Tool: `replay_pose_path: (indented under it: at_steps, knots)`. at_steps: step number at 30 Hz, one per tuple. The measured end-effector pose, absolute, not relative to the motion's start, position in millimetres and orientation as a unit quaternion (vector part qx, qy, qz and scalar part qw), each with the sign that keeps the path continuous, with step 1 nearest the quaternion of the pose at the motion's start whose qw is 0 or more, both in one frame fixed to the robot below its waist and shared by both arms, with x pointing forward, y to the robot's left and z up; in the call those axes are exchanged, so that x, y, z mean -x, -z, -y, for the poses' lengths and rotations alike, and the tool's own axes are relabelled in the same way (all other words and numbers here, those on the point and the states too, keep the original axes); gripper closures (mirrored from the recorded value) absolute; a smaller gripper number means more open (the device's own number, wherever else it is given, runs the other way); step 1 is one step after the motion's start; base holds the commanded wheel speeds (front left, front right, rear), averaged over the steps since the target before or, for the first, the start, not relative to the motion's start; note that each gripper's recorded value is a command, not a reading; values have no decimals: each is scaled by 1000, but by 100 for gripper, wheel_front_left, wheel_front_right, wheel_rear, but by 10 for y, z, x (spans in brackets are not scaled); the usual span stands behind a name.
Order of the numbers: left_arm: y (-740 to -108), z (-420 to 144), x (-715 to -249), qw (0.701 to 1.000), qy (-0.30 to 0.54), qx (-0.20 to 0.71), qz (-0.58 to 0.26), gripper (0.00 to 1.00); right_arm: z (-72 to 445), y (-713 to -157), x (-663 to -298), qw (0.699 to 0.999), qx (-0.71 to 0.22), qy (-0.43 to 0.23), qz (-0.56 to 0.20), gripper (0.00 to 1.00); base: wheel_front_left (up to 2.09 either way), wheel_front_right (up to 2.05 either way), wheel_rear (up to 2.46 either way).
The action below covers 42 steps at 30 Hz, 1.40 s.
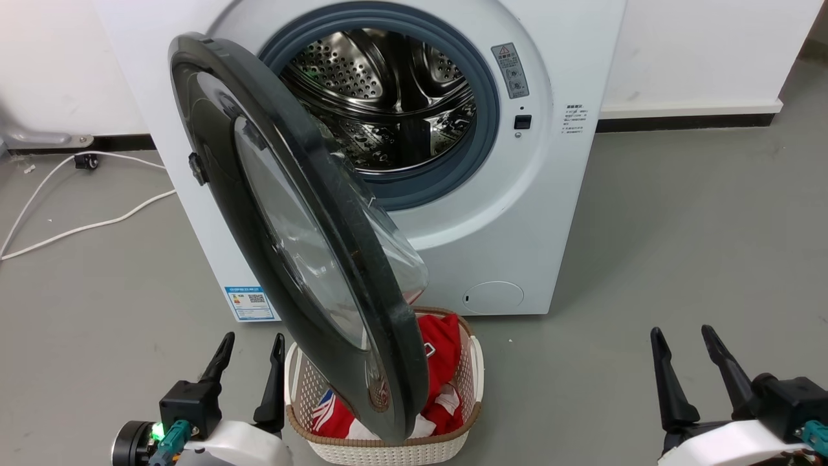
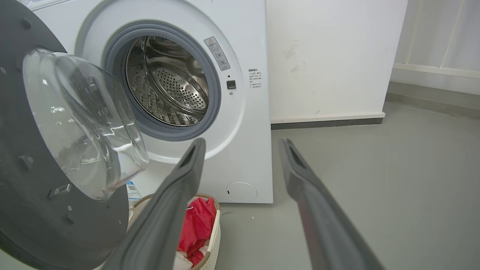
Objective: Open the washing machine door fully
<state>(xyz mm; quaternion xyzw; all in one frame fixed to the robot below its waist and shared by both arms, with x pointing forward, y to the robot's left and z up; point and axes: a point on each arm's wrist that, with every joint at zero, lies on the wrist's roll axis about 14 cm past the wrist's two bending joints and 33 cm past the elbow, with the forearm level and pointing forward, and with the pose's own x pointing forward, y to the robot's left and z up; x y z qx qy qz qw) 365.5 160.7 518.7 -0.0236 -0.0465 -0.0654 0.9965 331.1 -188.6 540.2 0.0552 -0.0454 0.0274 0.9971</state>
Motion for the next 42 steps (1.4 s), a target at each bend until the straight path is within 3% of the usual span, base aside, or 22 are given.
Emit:
replay_pose_path:
  at_steps: [15, 17, 18, 30, 36, 42]
  knots:
    - [-5141, -1623, -3652, 997, 62, 25, 35, 0, 1850, -5349, -3367, 998, -36, -37, 42, 0, 0, 0, 0]
    - [-5137, -1615, -3654, 997, 63, 26, 33, 76, 1849, -5343, -3368, 998, -34, -38, 41, 0, 0, 0, 0]
    - [-5132, -1614, -3655, 997, 64, 26, 31, 100, 1850, -5341, -3369, 998, -34, -37, 40, 0, 0, 0, 0]
    - [-5495, -1697, -3731, 996, 41, 34, 77, 100, 1853, -5365, -3372, 998, -22, -38, 41, 0, 0, 0, 0]
    - [-6231, -1681, -3789, 982, 39, 34, 182, 100, 1865, -5377, -3372, 998, -16, -36, 42, 0, 0, 0, 0]
    - [-7085, -1549, -3680, 949, 54, 33, 308, 100, 1889, -5383, -3373, 999, -11, -33, 41, 0, 0, 0, 0]
